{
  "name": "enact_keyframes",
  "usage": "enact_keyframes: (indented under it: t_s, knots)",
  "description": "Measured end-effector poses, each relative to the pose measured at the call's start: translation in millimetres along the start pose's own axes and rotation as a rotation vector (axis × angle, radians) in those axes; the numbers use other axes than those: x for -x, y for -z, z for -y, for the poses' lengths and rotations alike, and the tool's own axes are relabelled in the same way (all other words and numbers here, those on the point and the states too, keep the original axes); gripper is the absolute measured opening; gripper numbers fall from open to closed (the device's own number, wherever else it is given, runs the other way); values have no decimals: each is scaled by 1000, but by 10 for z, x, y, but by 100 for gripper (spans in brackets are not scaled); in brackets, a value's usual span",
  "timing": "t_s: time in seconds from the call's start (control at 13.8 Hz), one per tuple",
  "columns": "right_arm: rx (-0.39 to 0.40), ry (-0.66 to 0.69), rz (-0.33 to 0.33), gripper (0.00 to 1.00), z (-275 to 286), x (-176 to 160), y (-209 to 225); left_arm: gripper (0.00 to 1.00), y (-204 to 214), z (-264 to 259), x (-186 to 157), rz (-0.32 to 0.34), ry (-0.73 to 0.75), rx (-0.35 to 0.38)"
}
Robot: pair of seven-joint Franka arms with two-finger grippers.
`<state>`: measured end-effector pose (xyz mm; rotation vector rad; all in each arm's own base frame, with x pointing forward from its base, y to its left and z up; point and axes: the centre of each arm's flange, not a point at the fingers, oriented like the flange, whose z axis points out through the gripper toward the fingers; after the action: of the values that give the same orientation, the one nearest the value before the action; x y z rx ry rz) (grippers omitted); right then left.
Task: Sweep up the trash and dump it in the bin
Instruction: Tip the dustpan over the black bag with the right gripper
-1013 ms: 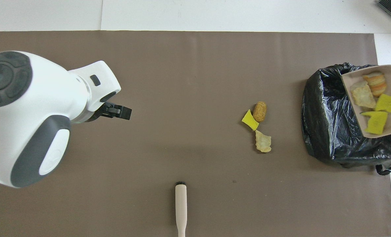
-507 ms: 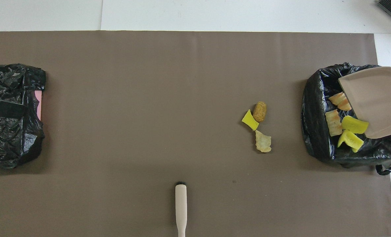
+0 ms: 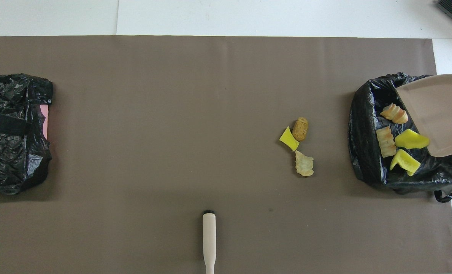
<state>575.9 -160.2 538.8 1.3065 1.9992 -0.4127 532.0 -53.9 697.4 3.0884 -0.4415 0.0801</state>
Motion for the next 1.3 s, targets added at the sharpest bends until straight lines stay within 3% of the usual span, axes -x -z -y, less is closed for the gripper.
enact_keyframes:
  t_s: [0.29,0.58,0.65,0.94,1.3]
  knots:
    - [18,9,28,33,6,108,144,100,59,101,60,-9,23,18]
    - [30,-36,66,33,171,424,590,100,54,83,117,9,22,21]
    - [11,-68,45,33,232,467,662,100,47,78,135,12,22,21]
    - [-82,-211,-154,33,327,316,810,100,26,57,174,20,19,11]
    - [-178,-432,-285,33,57,-306,1039,100,27,43,211,22,19,8]
